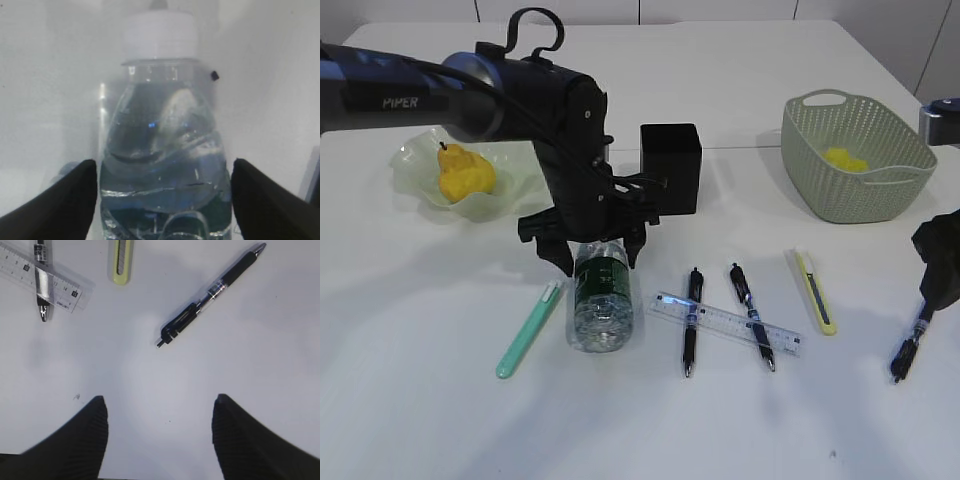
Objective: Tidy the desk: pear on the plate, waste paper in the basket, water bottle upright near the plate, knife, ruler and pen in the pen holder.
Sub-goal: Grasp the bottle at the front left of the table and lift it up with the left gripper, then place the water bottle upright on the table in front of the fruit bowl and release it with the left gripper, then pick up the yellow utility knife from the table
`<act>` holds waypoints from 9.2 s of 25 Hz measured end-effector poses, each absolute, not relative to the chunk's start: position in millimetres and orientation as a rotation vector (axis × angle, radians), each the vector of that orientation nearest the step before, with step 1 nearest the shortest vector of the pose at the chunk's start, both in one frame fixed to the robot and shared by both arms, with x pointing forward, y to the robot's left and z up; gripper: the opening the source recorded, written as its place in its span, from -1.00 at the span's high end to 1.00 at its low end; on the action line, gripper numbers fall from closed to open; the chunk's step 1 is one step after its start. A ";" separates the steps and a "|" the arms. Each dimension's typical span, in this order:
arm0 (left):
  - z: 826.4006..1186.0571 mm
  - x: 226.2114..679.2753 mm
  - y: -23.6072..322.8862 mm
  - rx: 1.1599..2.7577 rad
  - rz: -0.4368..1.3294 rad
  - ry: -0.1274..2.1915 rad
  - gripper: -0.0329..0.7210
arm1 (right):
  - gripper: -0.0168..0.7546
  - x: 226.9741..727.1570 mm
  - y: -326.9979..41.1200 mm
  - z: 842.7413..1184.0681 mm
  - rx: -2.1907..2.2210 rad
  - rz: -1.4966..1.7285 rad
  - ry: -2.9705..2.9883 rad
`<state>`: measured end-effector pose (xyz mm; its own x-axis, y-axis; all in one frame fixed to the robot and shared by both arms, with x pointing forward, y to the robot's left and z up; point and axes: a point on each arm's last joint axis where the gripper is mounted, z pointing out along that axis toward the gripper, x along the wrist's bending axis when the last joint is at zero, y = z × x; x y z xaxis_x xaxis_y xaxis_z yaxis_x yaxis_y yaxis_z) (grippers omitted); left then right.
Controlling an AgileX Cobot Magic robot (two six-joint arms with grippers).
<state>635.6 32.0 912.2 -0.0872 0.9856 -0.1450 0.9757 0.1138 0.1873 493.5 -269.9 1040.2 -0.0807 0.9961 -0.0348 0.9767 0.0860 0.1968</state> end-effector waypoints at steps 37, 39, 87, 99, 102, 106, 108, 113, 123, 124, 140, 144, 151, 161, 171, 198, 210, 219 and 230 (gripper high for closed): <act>914.8 638.0 34.8 2.010 0.133 2.097 -0.08 | -0.29 494.0 -269.8 1040.3 2.011 0.189 2.189; 919.9 640.2 38.0 2.061 0.207 2.040 -0.08 | -0.29 494.0 -269.8 1040.3 2.011 0.189 2.189; 961.4 518.0 202.5 1.666 0.675 1.255 -0.08 | -0.29 493.4 -270.2 1040.2 2.011 0.178 2.191; 969.7 517.4 201.0 1.549 0.721 1.158 -0.08 | -0.29 492.9 -270.3 1040.1 2.024 0.173 2.185; 965.9 522.9 201.8 1.507 0.743 1.128 -0.08 | -0.29 493.3 -270.2 1040.2 2.027 0.178 2.179; 959.8 532.9 203.5 1.397 0.790 1.041 -0.08 | -0.29 493.5 -270.2 1040.2 2.028 0.180 2.176; 955.5 536.2 204.1 1.367 0.801 0.988 -0.08 | -0.29 493.7 -270.2 1040.2 2.027 0.183 2.175; 935.6 541.8 210.8 1.422 0.786 0.969 -0.08 | -0.29 493.7 -270.2 1040.2 2.029 0.183 2.174; 904.0 545.4 214.5 1.529 0.731 0.973 -0.08 | -0.29 493.7 -270.2 1040.2 2.031 0.183 2.172; 900.6 545.8 214.0 1.539 0.724 0.974 -0.08 | -0.29 493.7 -270.2 1040.2 2.031 0.183 2.172; 869.1 576.0 203.7 1.463 0.707 0.896 -0.08 | -0.29 494.0 -270.3 1040.3 2.028 0.185 2.170; 864.7 577.4 203.1 1.446 0.705 0.889 -0.08 | -0.29 494.6 -270.3 1040.4 2.023 0.191 2.167; 864.4 577.1 202.0 1.451 0.700 0.874 -0.25 | -0.29 495.9 -270.1 1040.7 2.016 0.207 2.160; 863.1 576.6 201.6 1.464 0.693 0.867 -0.39 | -0.29 496.2 -270.1 1040.8 2.014 0.212 2.158; 859.2 575.5 201.4 1.490 0.680 0.878 -0.41 | -0.29 496.2 -270.1 1040.8 2.014 0.212 2.158; 868.1 573.1 203.1 1.555 0.684 0.904 -0.69 | -0.29 496.3 -270.0 1040.8 2.013 0.213 2.158; 923.9 573.3 203.1 1.466 0.795 0.779 -0.69 | -0.29 496.4 -270.0 1040.8 2.013 0.214 2.157; 976.4 566.6 207.6 1.361 0.892 0.719 -0.69 | -0.29 496.4 -270.0 1040.8 2.013 0.214 2.157; 991.1 572.5 278.9 1.217 0.985 1.163 -0.66 | -0.29 497.6 -269.8 1041.1 2.008 0.230 2.148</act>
<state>572.5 278.9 991.1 0.1628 0.9791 -0.1217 0.0409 0.1165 0.9923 497.6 -269.8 1041.1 -0.0633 0.9974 -0.0339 0.9676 0.0696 0.2428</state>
